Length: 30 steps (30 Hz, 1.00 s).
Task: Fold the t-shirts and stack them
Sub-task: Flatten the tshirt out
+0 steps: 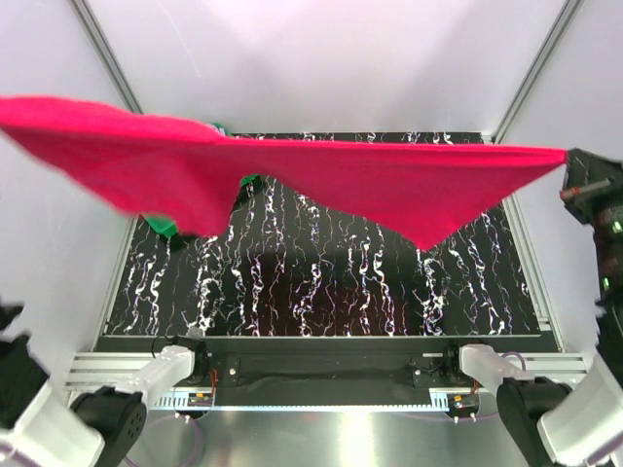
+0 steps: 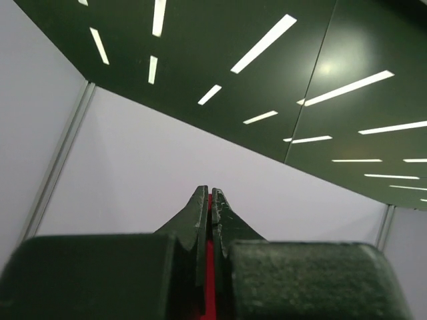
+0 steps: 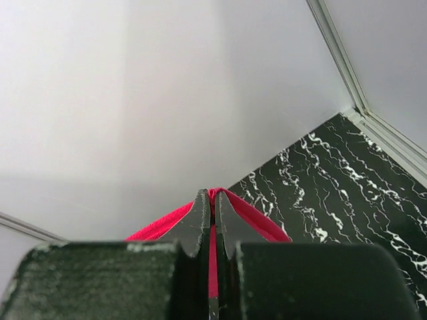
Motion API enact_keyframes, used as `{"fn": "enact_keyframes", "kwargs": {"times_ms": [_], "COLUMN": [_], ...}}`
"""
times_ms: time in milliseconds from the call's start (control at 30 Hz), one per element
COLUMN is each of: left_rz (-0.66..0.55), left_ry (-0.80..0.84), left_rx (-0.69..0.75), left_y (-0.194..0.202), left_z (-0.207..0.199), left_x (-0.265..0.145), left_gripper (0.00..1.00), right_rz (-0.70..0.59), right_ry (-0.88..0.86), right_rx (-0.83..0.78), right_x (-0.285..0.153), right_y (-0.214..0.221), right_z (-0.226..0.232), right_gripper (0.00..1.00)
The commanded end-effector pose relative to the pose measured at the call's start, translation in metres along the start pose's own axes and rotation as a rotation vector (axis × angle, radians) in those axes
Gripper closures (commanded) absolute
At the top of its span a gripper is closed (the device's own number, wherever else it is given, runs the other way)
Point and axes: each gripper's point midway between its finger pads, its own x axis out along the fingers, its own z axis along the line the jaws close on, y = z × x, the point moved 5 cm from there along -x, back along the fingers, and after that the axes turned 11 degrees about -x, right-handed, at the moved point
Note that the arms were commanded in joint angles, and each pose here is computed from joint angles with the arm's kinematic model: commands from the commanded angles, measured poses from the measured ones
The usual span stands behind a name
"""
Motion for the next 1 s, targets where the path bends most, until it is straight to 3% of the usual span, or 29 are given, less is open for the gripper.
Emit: {"fn": "enact_keyframes", "kwargs": {"times_ms": [0, 200, 333, 367, 533, 733, 833, 867, 933, 967], "left_rz": [-0.092, -0.077, 0.025, 0.070, 0.366, 0.720, 0.785, 0.852, 0.862, 0.942], "left_ry": [0.033, 0.049, -0.002, -0.020, -0.095, -0.167, -0.136, -0.153, -0.127, -0.134], "left_rx": [-0.054, -0.089, -0.150, -0.145, -0.174, -0.128, -0.184, -0.187, -0.200, -0.200], "left_y": [-0.032, -0.015, 0.064, 0.088, 0.265, 0.489, 0.553, 0.593, 0.624, 0.664], "left_z": [-0.012, -0.009, 0.019, 0.027, 0.091, 0.178, 0.197, 0.215, 0.217, 0.232], "left_x": [-0.019, -0.013, 0.026, 0.036, 0.069, 0.022, 0.007, -0.010, -0.003, -0.024], "left_gripper": [1.00, 1.00, 1.00, 1.00, 1.00, 1.00, 1.00, 1.00, 1.00, 1.00], "right_rz": [-0.113, -0.155, -0.084, -0.113, 0.010, 0.127, 0.180, 0.178, 0.190, 0.216], "right_ry": [-0.017, 0.045, 0.204, 0.217, 0.465, 0.606, 0.707, 0.706, 0.721, 0.737], "right_rx": [0.056, 0.052, -0.017, -0.013, -0.123, -0.283, -0.272, -0.264, -0.285, -0.300], "right_x": [-0.029, -0.039, 0.019, 0.031, 0.114, 0.189, 0.217, 0.232, 0.247, 0.259], "right_y": [-0.022, -0.024, 0.018, 0.019, 0.115, 0.230, 0.265, 0.277, 0.288, 0.302], "right_z": [-0.003, -0.016, -0.035, -0.036, -0.080, -0.129, -0.170, -0.178, -0.193, -0.202], "right_gripper": [1.00, 1.00, 1.00, 1.00, 1.00, 1.00, 1.00, 1.00, 1.00, 1.00]}}
